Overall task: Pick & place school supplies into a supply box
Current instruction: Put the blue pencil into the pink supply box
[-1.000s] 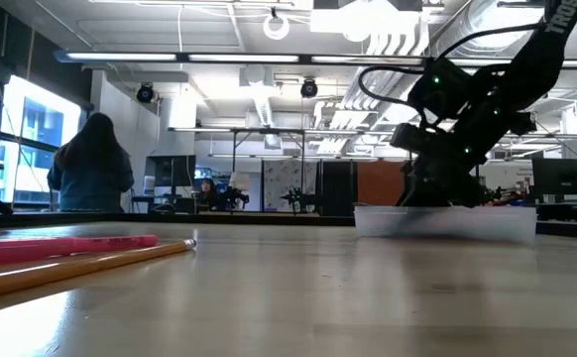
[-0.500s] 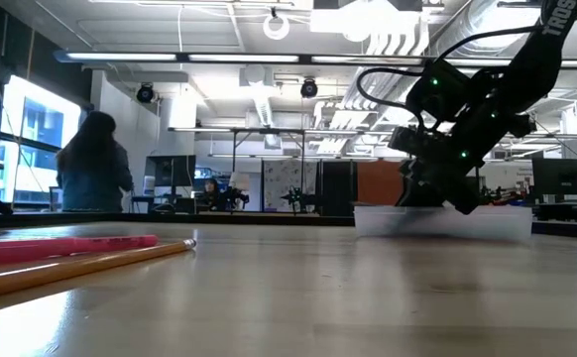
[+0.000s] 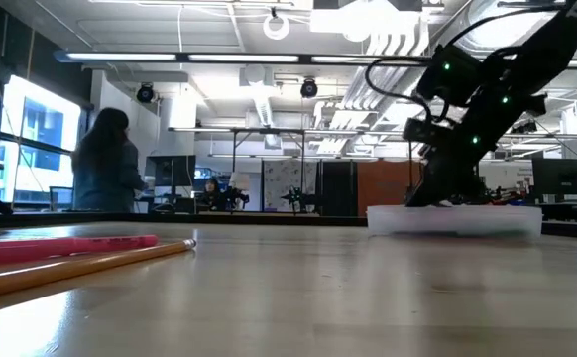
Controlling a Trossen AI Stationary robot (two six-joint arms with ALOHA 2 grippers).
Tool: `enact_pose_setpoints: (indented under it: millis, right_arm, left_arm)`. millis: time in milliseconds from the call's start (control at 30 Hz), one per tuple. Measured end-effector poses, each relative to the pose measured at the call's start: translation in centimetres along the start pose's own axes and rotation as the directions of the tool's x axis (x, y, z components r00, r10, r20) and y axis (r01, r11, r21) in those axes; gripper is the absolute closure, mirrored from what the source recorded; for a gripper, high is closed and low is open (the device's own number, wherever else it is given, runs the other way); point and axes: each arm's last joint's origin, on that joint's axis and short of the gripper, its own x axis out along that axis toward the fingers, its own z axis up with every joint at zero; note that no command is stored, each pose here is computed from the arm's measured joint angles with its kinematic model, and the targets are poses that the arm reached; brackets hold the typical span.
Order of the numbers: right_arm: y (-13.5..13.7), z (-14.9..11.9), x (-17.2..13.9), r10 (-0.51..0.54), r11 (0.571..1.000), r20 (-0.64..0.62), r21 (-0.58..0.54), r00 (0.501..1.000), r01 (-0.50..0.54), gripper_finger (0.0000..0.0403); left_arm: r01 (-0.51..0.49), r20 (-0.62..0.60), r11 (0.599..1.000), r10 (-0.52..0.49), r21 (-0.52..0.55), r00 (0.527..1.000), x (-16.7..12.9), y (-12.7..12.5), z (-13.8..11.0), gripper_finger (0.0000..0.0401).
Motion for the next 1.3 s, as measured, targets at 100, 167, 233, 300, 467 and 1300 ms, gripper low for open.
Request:
enact_pose_setpoints:
  millis: [100, 167, 233, 300, 467, 1300]
  right_arm:
    - [-0.3, 0.0, -0.9, -0.02, 1.0, -0.009, 0.019, 1.0, 0.02, 0.0391]
    - [-0.4, -0.3, -1.2, -0.03, 0.999, -0.04, 0.032, 0.999, 0.031, 0.0395]
    - [-0.4, -0.8, -1.4, -0.023, 0.999, -0.086, 0.047, 0.996, 0.027, 0.0398]
    - [-0.3, -1.2, -1.5, -0.017, 0.998, -0.128, 0.061, 0.992, 0.025, 0.0397]
    - [-0.3, -1.7, -1.6, -0.01, 0.997, -0.181, 0.077, 0.983, 0.024, 0.0385]
    - [-0.3, -1.7, -1.6, -0.031, 0.997, -0.178, 0.07, 0.983, 0.044, 0.0381]
  left_arm:
    - [0.0, 0.0, 1.0, 0.0, 0.0, 1.0, 0.0, 0.0, 0.0, 0.0288]
    - [0.0, 0.0, 1.0, 0.0, 0.0, 1.0, 0.0, 0.0, 0.0, 0.0288]
    - [0.0, 0.0, 1.0, 0.0, 0.0, 1.0, 0.0, 0.0, 0.0, 0.0288]
    - [0.001, 0.0, 1.0, -0.001, 0.0, 1.0, 0.0, 0.0, 0.0, 0.0288]
    - [0.001, 0.0, 1.0, -0.001, 0.0, 1.0, 0.0, 0.0, 0.0, 0.0288]
    - [0.098, -0.084, 0.995, -0.095, 0.028, 0.992, 1.3, -1.3, -0.9, 0.0288]
